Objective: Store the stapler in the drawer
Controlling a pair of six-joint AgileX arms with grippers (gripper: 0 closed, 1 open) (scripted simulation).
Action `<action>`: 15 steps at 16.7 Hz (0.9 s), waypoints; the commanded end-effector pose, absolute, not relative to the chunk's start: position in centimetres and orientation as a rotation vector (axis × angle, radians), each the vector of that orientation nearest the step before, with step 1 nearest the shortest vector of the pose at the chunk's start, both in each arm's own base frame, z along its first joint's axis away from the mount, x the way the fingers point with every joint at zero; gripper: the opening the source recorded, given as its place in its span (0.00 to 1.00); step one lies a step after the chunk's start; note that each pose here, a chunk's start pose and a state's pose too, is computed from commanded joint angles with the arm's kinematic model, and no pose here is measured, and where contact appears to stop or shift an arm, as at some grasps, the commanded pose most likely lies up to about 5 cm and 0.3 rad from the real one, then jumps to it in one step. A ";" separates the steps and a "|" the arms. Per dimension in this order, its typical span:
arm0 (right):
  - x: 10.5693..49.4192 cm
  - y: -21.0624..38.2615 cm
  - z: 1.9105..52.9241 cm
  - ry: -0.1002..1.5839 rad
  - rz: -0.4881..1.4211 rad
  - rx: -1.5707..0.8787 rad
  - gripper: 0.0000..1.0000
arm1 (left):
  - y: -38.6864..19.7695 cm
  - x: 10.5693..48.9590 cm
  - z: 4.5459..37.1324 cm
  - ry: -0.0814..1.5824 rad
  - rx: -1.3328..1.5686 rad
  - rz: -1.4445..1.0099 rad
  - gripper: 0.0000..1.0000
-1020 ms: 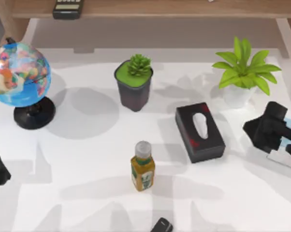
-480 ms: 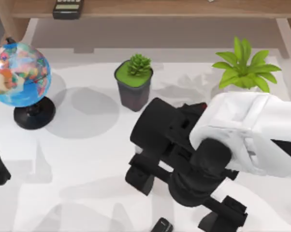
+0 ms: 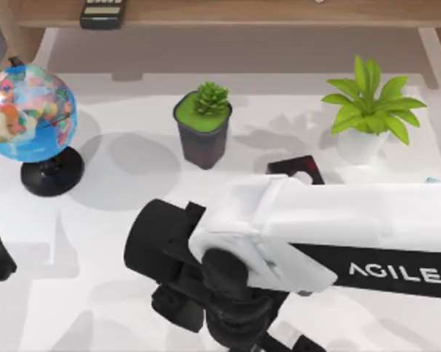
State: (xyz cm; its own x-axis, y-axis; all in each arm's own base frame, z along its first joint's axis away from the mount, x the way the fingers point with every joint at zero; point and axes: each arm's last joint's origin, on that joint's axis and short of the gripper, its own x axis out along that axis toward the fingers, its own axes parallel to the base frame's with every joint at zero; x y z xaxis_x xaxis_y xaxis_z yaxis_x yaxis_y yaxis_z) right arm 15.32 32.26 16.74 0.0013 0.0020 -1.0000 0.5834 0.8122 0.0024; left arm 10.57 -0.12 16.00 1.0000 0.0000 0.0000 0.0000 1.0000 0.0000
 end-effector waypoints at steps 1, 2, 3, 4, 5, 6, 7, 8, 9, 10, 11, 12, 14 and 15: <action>15.3 32.3 16.7 1.515 -0.486 0.490 1.00 | -0.1 10.6 16.0 0.000 0.000 0.000 1.00; 15.3 32.3 16.7 1.515 -0.486 0.490 1.00 | -0.1 10.6 16.0 0.000 0.000 0.000 1.00; 15.4 32.1 16.8 1.514 -0.487 0.494 1.00 | -0.1 10.6 16.0 0.000 0.000 0.000 1.00; 15.4 32.1 16.7 1.514 -0.486 0.494 1.00 | -0.1 10.6 16.0 0.000 0.000 0.000 1.00; 15.0 32.2 16.6 1.514 -0.486 0.494 1.00 | -0.1 10.6 16.0 0.000 0.000 0.000 1.00; 14.5 32.2 16.3 1.514 -0.486 0.494 1.00 | -0.1 10.6 16.0 0.000 0.000 0.000 1.00; 14.0 32.4 15.9 1.514 -0.485 0.494 1.00 | -0.1 10.6 16.0 0.000 0.000 0.000 1.00; 13.6 32.6 15.3 1.514 -0.483 0.497 1.00 | -0.1 10.6 16.0 0.000 0.000 0.000 1.00; 13.3 32.8 14.7 1.513 -0.482 0.498 1.00 | -0.1 10.6 16.0 0.000 0.000 0.000 1.00; 13.2 32.9 14.1 1.514 -0.482 0.493 1.00 | -0.1 10.6 16.0 0.000 0.000 0.000 1.00; 13.3 32.8 13.5 1.515 -0.482 0.489 1.00 | -0.1 10.6 16.0 0.000 0.000 0.000 1.00; 13.6 32.6 12.9 1.515 -0.482 0.486 1.00 | -0.1 10.6 16.0 0.000 0.000 0.000 1.00; 14.8 32.3 11.9 1.515 -0.488 0.487 1.00 | -0.1 10.6 16.0 0.000 0.000 0.000 1.00; 15.2 32.3 11.8 1.515 -0.487 0.489 1.00 | -0.1 10.6 16.0 0.000 0.000 0.000 1.00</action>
